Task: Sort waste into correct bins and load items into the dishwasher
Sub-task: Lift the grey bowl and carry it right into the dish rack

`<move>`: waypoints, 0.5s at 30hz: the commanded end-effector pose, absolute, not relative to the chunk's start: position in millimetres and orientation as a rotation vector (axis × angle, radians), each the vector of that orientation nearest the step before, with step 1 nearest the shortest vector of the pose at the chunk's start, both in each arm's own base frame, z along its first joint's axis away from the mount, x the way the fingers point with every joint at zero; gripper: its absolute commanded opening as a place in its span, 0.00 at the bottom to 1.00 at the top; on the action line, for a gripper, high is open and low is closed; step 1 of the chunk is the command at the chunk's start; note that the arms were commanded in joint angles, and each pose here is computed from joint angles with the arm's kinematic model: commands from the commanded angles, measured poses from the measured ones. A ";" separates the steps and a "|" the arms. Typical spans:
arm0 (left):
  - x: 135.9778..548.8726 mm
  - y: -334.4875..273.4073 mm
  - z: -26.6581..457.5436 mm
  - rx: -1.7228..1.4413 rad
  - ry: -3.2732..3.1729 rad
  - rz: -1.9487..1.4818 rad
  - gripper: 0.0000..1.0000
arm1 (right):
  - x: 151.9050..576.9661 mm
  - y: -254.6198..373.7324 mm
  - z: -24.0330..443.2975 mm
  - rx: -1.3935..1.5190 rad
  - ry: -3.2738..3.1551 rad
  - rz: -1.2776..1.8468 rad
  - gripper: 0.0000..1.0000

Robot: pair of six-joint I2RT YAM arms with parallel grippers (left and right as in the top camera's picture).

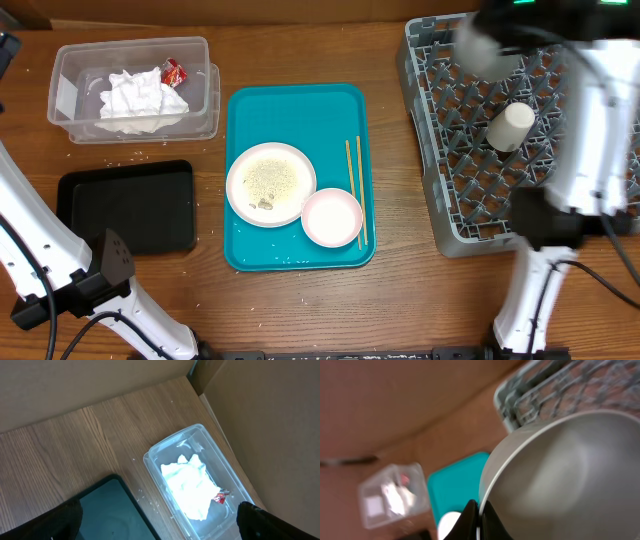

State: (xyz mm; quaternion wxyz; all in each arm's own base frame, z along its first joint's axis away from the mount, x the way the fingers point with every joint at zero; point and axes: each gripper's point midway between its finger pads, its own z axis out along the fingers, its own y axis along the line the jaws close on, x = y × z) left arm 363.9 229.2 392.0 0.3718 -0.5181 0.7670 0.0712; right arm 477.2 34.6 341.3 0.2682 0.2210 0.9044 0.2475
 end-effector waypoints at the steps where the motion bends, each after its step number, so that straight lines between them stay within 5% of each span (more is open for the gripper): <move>1: 367.8 227.9 389.1 -1.332 1.969 0.176 1.00 | 450.5 26.8 387.4 0.459 2.350 0.835 0.04; 10: 367.8 227.9 389.1 -1.332 1.969 0.176 1.00 | 362.5 -21.4 354.6 0.600 2.525 0.590 0.04; 15: 367.8 227.8 389.1 -1.332 1.969 0.175 1.00 | 348.9 3.7 313.7 0.451 2.657 0.808 0.04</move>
